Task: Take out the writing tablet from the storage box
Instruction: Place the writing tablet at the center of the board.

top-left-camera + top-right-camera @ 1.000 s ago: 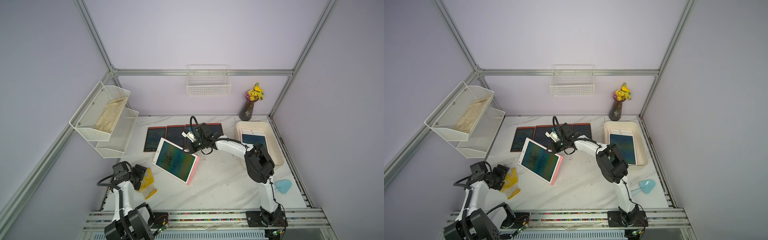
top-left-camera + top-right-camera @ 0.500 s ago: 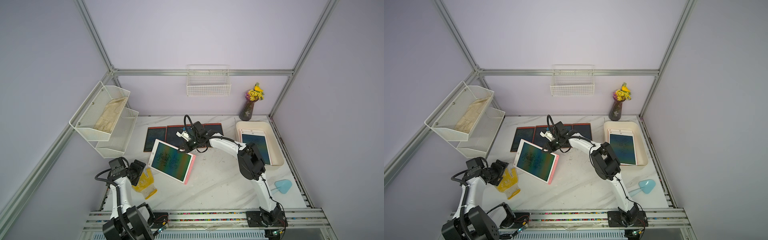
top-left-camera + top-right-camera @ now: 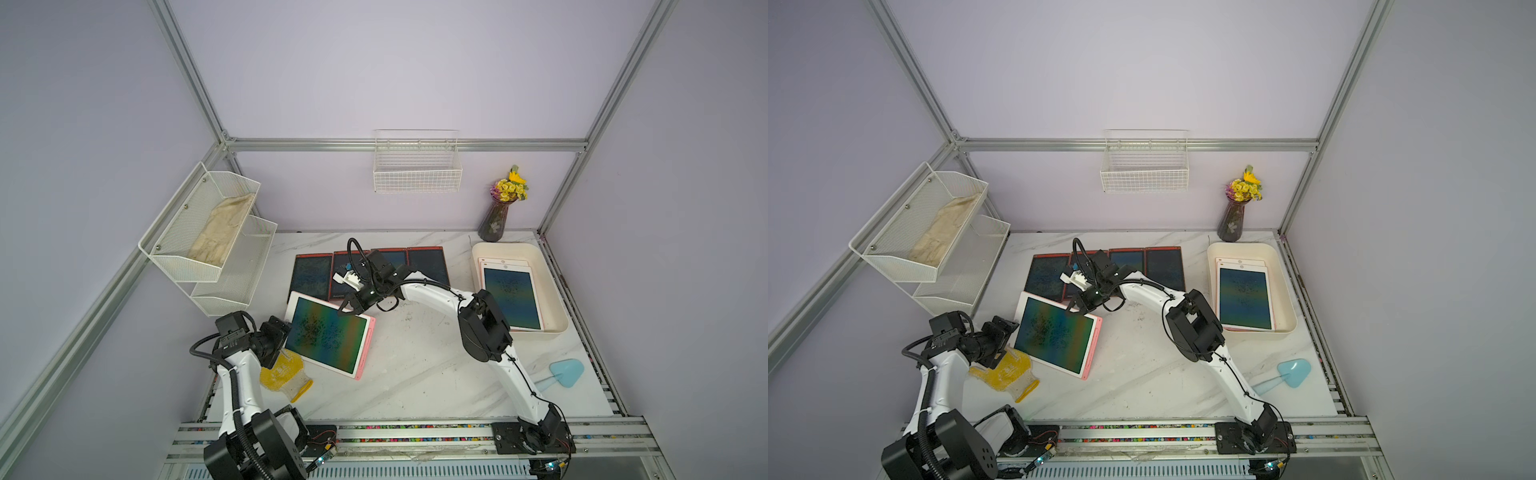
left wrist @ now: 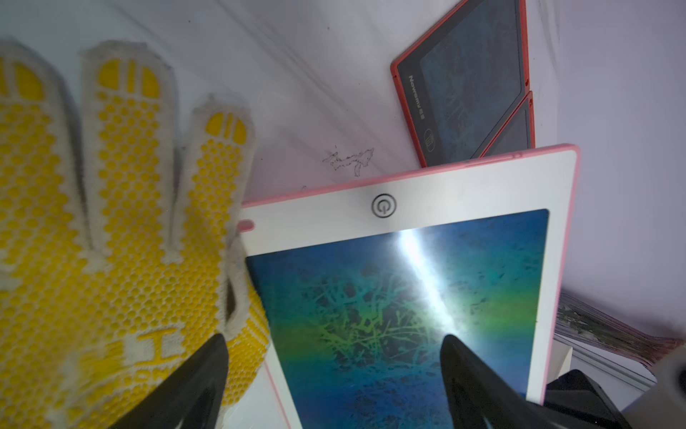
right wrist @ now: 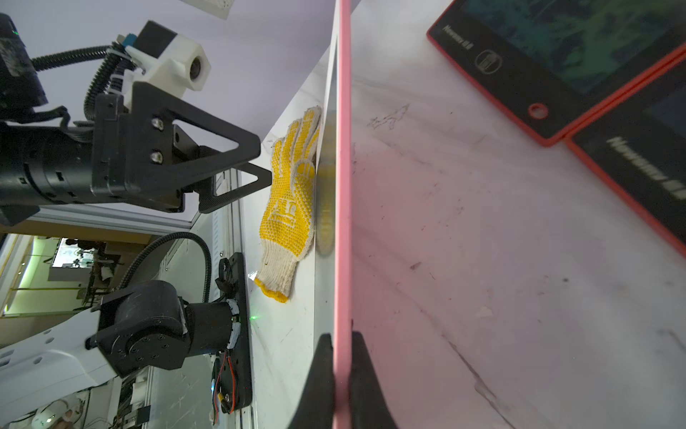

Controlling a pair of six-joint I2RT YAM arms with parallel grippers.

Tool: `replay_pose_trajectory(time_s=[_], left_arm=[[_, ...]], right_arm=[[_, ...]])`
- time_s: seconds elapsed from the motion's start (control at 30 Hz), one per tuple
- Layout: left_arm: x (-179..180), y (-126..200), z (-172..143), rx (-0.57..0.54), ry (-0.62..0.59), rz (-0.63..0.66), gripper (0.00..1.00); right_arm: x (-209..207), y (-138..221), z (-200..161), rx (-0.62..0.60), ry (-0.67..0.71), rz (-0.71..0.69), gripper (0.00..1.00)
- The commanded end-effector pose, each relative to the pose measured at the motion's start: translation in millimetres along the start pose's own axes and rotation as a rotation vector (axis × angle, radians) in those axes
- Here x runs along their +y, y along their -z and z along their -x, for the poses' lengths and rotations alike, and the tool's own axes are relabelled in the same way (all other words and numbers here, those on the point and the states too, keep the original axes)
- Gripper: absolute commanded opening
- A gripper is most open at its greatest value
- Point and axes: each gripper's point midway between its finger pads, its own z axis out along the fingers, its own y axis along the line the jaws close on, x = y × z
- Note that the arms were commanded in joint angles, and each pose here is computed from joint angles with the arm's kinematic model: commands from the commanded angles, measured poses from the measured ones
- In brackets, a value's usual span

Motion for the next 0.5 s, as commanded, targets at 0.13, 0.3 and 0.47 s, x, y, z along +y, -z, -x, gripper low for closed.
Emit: replay_pose_trajectory(time_s=[0.13, 0.3, 0.47], left_arm=[[-29, 28, 26, -0.068, -0.056, -0.081, 0.89], [-30, 30, 27, -0.069, -0.053, -0.092, 0.89], [-32, 27, 25, -0.051, -0.053, -0.106, 0.9]], right_arm=[[-24, -36, -29, 0.079, -0.019, -0.062, 0.0], [-27, -42, -23, 0.064, -0.026, -0.058, 0.0], [-33, -49, -21, 0.063, -0.026, -0.057, 0.0]])
